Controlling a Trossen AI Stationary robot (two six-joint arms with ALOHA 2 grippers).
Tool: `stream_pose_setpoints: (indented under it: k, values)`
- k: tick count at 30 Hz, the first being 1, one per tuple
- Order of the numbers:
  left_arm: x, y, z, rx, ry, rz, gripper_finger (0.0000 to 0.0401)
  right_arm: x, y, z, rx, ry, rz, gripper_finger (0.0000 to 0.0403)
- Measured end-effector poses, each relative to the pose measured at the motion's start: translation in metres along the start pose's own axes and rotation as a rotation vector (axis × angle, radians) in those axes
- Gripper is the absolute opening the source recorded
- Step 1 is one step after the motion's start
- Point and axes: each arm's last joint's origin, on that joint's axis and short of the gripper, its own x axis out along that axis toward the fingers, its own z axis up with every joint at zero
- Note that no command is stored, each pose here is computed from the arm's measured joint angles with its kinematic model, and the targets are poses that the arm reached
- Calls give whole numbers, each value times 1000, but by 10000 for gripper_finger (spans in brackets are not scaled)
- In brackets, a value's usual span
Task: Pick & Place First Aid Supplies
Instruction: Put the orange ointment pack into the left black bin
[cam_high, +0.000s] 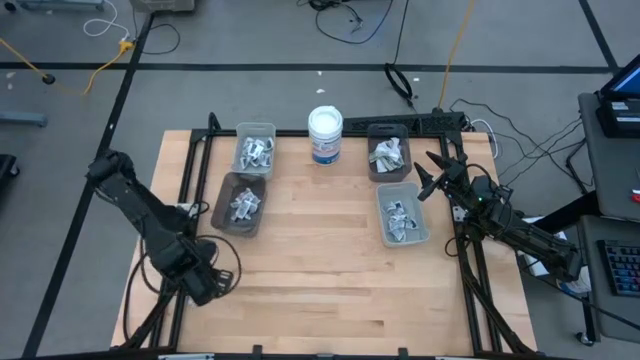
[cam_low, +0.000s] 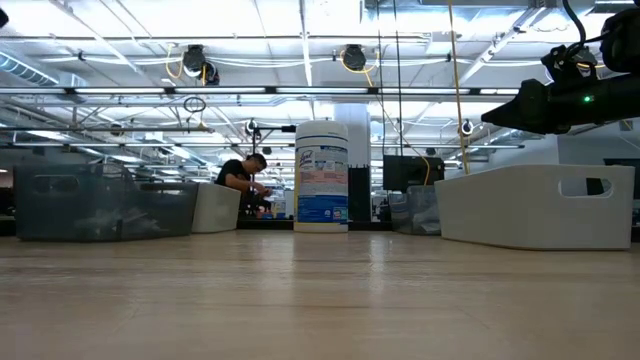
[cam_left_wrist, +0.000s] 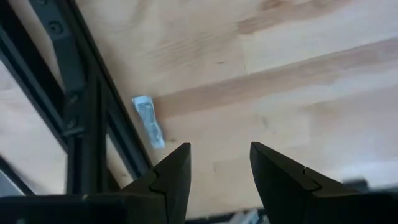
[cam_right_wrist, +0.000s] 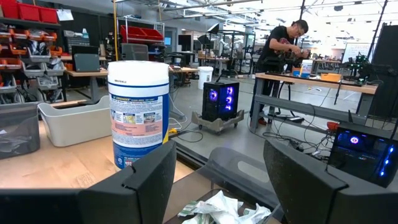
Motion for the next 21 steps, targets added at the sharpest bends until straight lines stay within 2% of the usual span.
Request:
stream_pose_setpoints:
  k: [6,14,21]
  values:
    - [30,-11,-9,23,-48,148,170,0,0,0,0,-1,0,238]
    - [62,-18,-17,26,-92,292,170,0,0,0,0,0,0,238]
    - [92,-22,-23,12,-77,460,170,0,0,0,0,0,0,238]
